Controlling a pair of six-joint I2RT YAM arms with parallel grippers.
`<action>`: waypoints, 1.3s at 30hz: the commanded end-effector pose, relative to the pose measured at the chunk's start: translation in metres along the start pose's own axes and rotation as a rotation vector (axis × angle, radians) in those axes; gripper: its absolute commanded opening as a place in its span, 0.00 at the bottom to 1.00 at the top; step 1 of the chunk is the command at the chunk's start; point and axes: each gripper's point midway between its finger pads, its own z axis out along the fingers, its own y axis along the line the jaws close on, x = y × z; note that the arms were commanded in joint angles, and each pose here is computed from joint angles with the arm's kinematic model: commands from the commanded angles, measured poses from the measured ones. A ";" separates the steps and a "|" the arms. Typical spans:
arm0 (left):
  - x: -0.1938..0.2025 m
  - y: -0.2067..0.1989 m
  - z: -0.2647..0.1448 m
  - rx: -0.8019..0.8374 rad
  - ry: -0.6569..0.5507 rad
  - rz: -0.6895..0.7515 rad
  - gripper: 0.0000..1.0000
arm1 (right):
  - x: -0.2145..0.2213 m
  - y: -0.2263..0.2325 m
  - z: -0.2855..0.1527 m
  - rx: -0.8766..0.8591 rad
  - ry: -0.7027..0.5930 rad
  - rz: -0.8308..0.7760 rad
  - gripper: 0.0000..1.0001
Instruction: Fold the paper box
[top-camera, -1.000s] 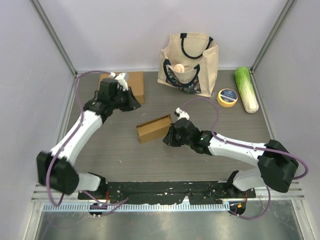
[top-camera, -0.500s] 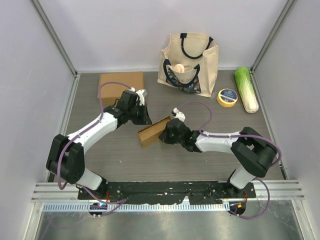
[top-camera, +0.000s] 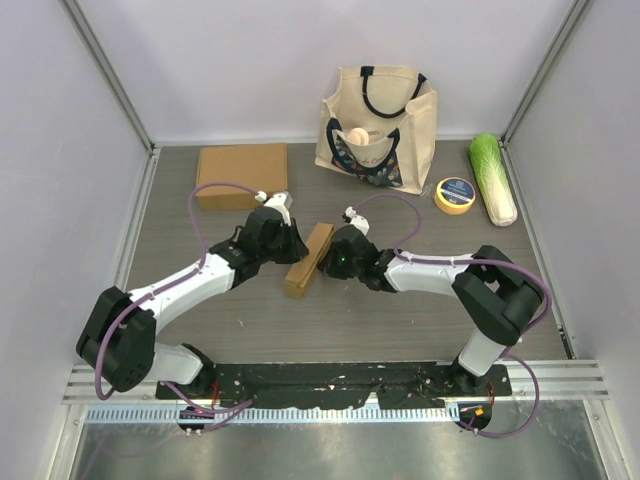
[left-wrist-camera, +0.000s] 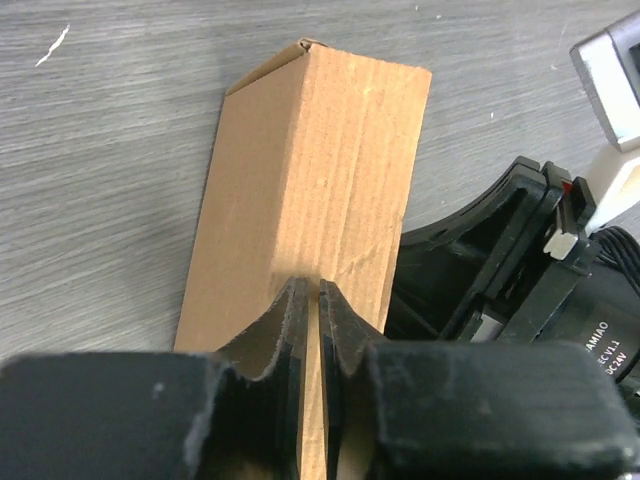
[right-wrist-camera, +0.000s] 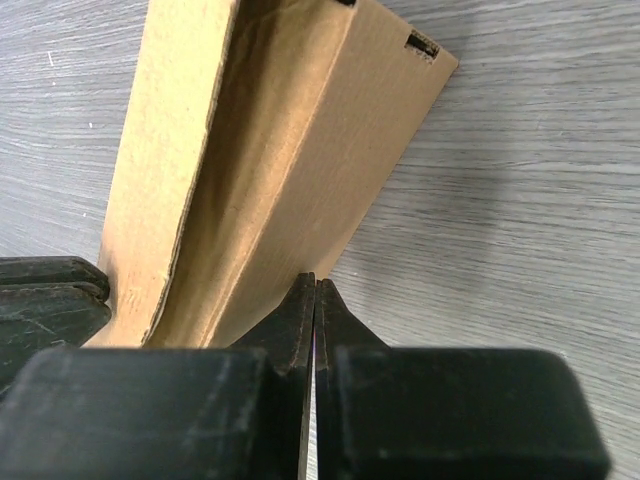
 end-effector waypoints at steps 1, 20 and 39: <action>0.017 0.009 0.010 -0.036 -0.011 -0.032 0.16 | -0.020 0.016 -0.008 -0.074 -0.013 0.002 0.05; 0.010 -0.072 -0.061 0.349 0.082 -0.057 0.11 | -0.137 0.075 -0.066 -0.506 0.067 -0.138 0.05; 0.030 -0.076 -0.076 0.460 0.042 -0.074 0.26 | -0.111 0.034 0.006 -0.486 0.136 -0.075 0.01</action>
